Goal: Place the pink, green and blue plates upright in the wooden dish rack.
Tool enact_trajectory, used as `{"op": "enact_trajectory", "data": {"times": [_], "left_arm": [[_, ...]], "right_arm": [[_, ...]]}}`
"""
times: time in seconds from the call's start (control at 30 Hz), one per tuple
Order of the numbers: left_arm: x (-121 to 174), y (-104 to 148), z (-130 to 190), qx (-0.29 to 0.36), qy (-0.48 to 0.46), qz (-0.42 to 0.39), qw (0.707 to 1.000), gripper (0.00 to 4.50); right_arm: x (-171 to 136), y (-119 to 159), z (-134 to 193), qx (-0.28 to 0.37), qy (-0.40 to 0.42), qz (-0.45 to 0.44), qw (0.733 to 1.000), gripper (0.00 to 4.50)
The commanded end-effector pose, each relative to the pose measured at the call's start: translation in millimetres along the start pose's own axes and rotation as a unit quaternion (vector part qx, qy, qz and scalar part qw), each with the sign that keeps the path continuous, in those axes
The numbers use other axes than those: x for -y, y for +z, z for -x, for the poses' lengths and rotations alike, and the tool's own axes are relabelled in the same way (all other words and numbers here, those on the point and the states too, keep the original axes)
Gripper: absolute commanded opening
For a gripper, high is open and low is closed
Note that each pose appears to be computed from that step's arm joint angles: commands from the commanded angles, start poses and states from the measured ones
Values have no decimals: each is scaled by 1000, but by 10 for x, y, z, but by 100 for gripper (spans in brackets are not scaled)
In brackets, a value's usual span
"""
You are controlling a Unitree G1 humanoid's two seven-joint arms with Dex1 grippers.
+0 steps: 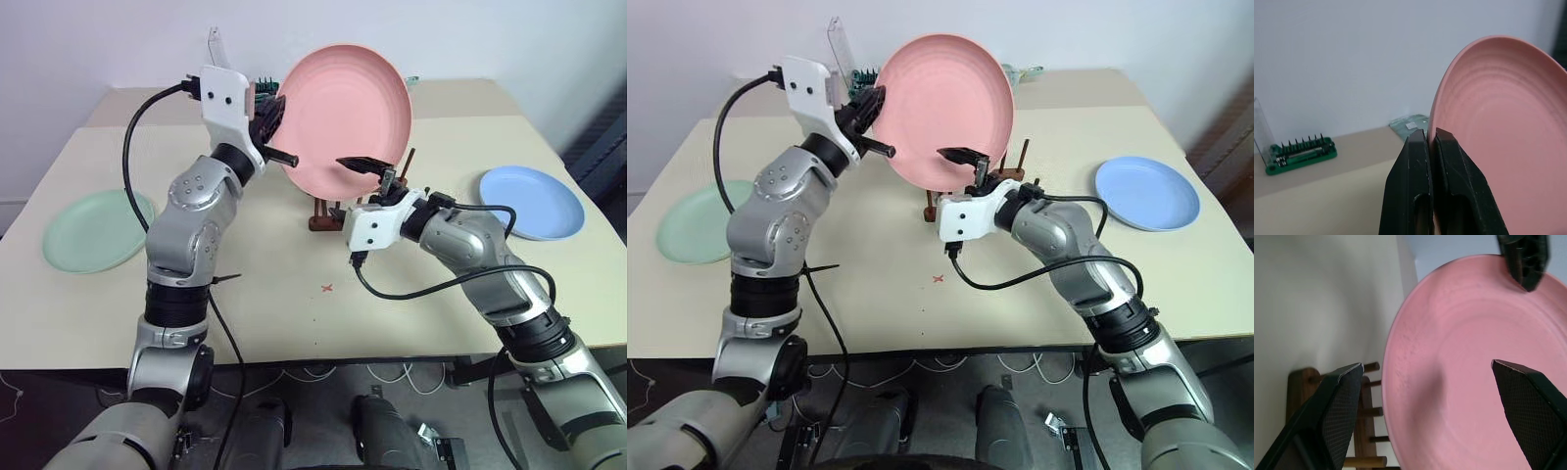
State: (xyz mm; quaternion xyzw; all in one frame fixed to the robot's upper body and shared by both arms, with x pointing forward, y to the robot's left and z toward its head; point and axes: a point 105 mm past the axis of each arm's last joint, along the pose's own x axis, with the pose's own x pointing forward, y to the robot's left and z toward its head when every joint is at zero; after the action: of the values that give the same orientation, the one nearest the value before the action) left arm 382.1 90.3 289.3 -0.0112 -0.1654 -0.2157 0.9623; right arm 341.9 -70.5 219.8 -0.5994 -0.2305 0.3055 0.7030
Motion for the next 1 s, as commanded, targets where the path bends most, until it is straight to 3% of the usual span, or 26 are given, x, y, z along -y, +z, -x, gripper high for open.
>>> {"op": "enact_trajectory", "data": {"times": [0.03, 0.07, 0.17, 0.37, 0.43, 0.47, 0.57, 0.7, 0.83, 0.93, 1.0], "left_arm": [[75, 271, 23, 43, -14, 23, 999, 0], [87, 273, 27, 43, -18, 26, 999, 0], [92, 260, 36, 39, -19, 22, 999, 0], [82, 232, 33, 34, -18, 34, 999, 0], [84, 237, 34, 36, -21, 49, 998, 0], [38, 261, 29, 44, -12, 74, 996, 31], [-108, 329, 27, 64, 18, 116, 991, 142], [-411, 413, 54, 88, 91, 102, 987, 346], [-787, 381, 154, 87, 138, 111, 980, 346], [-592, 71, 267, 14, 26, -61, 998, 346], [-431, -230, 416, -42, -56, -115, 991, 346]], "right_arm": [[58, -69, 12, -15, -20, 22, 999, 426], [46, -105, 15, -22, -18, 24, 999, 426], [41, -146, 19, -30, -20, 25, 999, 306], [38, -123, 21, -24, -22, 29, 999, 3], [41, -122, 25, -23, -24, 29, 999, 3], [46, -132, 28, -25, -26, 31, 999, 0], [66, -156, 45, -29, -34, 36, 998, 0], [158, -250, 113, -44, -53, 29, 997, 0], [433, -405, 323, -56, -120, -49, 990, 0], [662, -384, 487, -11, -167, -190, 967, 0], [747, -361, 568, 21, -177, -278, 944, 0]]}}
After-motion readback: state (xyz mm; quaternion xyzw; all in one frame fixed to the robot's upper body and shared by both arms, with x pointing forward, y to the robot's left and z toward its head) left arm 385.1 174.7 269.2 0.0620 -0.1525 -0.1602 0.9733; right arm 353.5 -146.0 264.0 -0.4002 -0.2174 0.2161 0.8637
